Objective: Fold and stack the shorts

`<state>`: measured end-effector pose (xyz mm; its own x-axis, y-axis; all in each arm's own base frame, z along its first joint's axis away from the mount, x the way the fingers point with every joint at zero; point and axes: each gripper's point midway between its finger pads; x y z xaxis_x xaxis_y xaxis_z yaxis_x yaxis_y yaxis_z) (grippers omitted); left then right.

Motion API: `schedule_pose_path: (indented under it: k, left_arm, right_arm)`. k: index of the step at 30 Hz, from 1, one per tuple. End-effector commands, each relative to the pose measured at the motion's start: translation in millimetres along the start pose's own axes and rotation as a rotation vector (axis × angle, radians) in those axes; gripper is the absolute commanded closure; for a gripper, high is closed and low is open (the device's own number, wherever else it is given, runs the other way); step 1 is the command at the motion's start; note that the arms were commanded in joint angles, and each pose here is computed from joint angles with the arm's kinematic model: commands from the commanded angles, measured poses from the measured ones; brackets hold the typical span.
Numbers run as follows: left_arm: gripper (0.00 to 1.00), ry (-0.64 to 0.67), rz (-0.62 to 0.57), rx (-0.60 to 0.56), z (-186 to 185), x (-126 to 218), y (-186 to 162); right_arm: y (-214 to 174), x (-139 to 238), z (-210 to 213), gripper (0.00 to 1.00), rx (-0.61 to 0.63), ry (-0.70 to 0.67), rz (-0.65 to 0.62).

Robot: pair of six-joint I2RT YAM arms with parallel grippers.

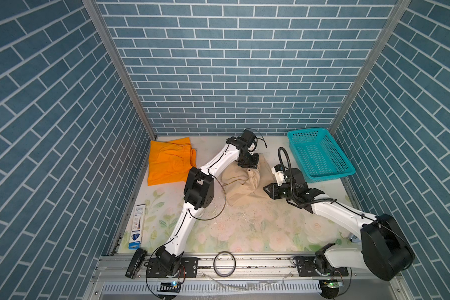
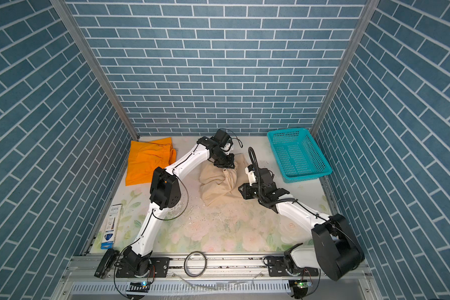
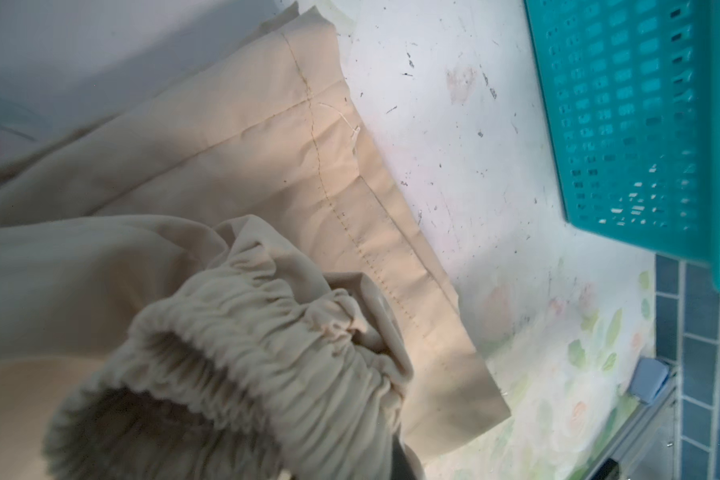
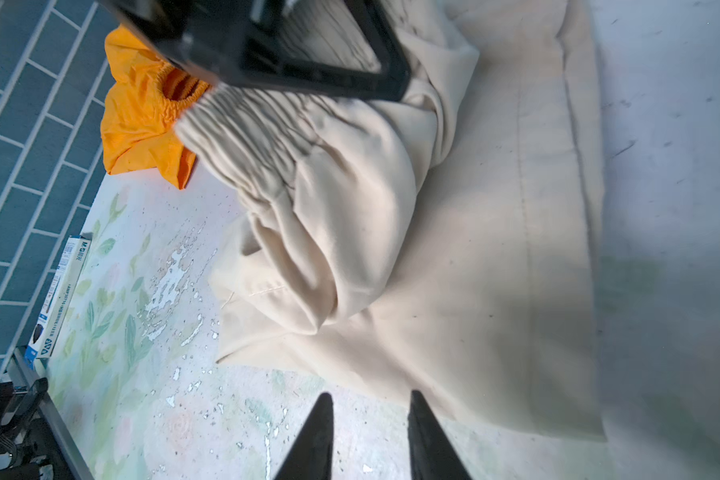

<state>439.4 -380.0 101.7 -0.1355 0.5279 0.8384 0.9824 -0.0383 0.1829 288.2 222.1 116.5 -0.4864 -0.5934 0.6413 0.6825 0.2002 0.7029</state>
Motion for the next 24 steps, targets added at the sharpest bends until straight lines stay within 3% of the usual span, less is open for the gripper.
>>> schedule_pose_path:
  k: [1,2,4,6,7,8,11,17,20,24]
  left_arm:
    - [0.73,-0.098,-0.021,-0.034,-26,-13,4]
    - [0.65,-0.107,-0.018,-0.043,-30,-16,2]
    - [0.39,-0.101,-0.026,-0.07,-39,-13,2]
    - [0.22,-0.089,-0.044,-0.109,-50,0,2]
    - [0.05,-0.086,-0.063,-0.123,-54,9,4]
    - [0.0,-0.083,-0.088,-0.135,-59,22,7]
    - [0.0,-0.032,-0.183,-0.161,-60,69,18]
    - [0.0,0.083,-0.306,-0.079,0,149,25]
    - [0.0,0.089,-0.337,-0.016,41,164,16]
    - [0.01,0.12,-0.313,0.008,76,154,-12]
  right_arm:
    - [-24,9,-10,0.61,-0.036,-0.056,0.075]
    - [-22,13,-10,0.6,-0.026,-0.063,0.074]
    - [-21,22,-12,0.57,-0.01,-0.084,0.075]
    - [-16,31,-12,0.53,0.012,-0.103,0.073]
    - [-14,34,-14,0.52,0.018,-0.112,0.072]
    - [-10,36,-14,0.52,0.027,-0.117,0.071]
    - [2,40,-14,0.5,0.048,-0.123,0.067]
    - [46,28,-1,0.56,0.125,-0.061,0.037]
    - [72,13,5,0.61,0.144,-0.02,0.002]
    - [94,-20,16,0.69,0.17,0.077,0.045]
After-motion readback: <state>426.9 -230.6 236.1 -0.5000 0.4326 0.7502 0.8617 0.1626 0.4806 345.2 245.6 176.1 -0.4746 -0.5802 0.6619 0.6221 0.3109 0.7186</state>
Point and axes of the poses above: each gripper's point midway between its finger pads, its own x axis back along the fingers, its own z axis along the line the jaws close on, y = z × x, and after that the axes turned 12 degrees about x, right-handed
